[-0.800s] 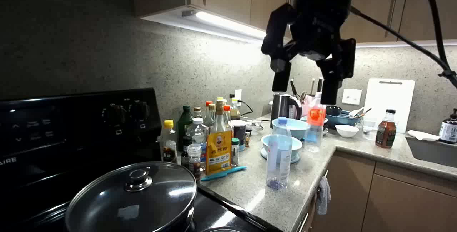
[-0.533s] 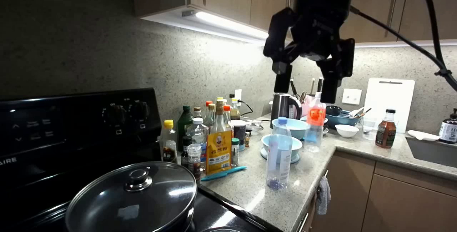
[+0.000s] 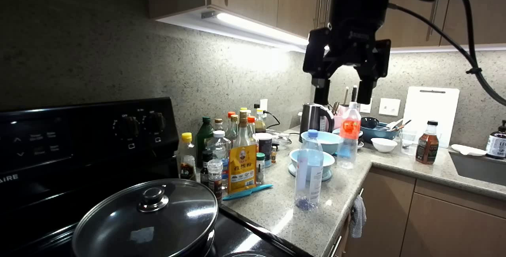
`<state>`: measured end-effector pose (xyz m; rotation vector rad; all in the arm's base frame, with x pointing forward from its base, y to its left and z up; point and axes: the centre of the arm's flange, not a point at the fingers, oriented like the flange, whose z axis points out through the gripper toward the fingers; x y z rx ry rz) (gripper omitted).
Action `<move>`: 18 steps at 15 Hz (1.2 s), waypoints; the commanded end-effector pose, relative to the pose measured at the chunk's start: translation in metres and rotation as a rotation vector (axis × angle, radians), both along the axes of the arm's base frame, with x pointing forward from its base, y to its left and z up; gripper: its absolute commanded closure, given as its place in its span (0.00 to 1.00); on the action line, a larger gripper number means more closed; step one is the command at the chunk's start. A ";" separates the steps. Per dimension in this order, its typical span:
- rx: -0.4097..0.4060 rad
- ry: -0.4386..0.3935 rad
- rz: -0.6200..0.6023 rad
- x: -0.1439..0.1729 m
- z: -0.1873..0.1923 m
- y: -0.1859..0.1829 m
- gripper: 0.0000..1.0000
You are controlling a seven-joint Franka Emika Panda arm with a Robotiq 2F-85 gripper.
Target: Remove the left bottle from the counter top
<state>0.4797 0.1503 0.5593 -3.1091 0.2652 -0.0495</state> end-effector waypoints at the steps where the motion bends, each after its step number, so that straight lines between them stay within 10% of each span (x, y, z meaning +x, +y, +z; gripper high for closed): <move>1: 0.000 0.000 0.000 0.000 0.000 0.000 0.00; 12: -0.170 -0.071 -0.263 0.010 0.001 -0.093 0.00; 18: -0.145 -0.042 -0.209 0.017 0.002 -0.084 0.00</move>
